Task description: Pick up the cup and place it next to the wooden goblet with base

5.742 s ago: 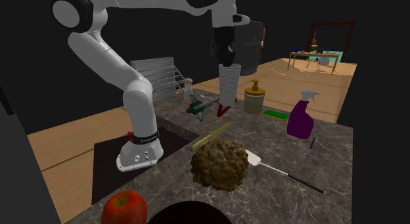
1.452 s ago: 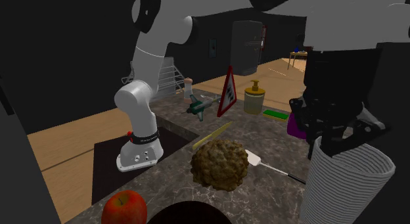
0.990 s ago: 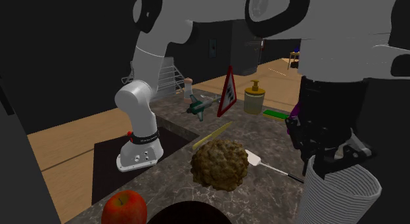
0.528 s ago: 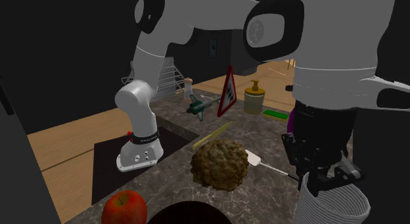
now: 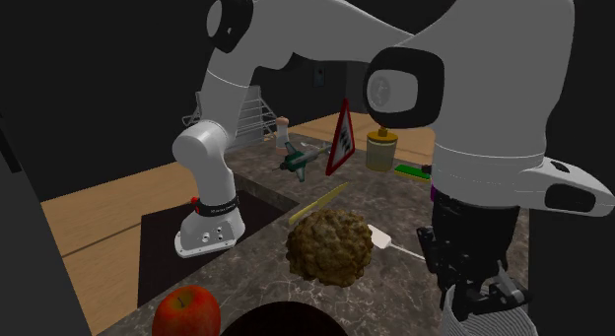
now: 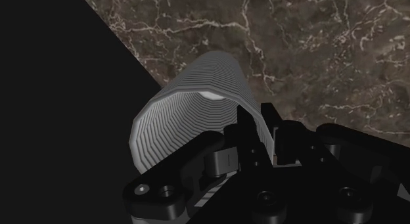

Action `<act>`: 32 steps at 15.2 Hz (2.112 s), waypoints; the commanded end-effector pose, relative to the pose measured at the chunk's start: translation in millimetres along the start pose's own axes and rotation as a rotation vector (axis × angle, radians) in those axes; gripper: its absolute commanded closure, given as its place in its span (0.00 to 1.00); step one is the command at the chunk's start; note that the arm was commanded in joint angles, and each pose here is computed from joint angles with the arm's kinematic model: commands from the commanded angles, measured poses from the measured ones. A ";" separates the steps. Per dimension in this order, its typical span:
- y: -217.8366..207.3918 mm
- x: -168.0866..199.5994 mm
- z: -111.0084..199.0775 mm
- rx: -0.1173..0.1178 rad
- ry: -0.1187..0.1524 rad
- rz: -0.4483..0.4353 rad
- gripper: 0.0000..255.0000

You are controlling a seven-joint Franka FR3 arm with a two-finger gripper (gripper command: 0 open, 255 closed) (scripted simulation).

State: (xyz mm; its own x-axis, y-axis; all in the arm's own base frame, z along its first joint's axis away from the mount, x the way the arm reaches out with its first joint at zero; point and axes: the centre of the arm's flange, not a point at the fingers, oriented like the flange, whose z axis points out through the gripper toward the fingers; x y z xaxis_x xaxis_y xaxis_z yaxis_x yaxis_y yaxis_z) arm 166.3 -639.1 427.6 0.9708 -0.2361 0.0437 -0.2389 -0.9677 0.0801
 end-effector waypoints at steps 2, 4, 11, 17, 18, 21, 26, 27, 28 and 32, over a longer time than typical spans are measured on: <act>-1.9 0.1 15.6 -0.001 0.000 0.000 1.00; -2.8 -0.4 26.1 -0.001 0.000 0.000 1.00; -4.1 -1.1 42.8 -0.001 0.000 0.000 1.00; -4.1 -1.1 42.8 -0.001 0.000 0.000 0.00; -4.1 -1.1 42.8 -0.001 0.000 0.000 0.00; -4.1 -1.1 42.8 -0.001 0.000 0.000 0.00; -4.1 -1.1 -7.2 -0.001 0.000 0.000 0.00; -4.1 -1.1 -7.2 -0.001 0.000 0.000 0.00; -4.1 -1.1 -7.2 -0.001 0.000 0.000 0.00; -4.1 -1.1 -7.2 -0.001 0.000 0.000 0.00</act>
State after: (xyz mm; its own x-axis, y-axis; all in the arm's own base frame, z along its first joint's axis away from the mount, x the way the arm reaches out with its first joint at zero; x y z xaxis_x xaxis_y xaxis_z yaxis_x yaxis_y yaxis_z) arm 166.1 -634.3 434.4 0.9708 -0.2360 0.0441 -0.2389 -0.9677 0.0808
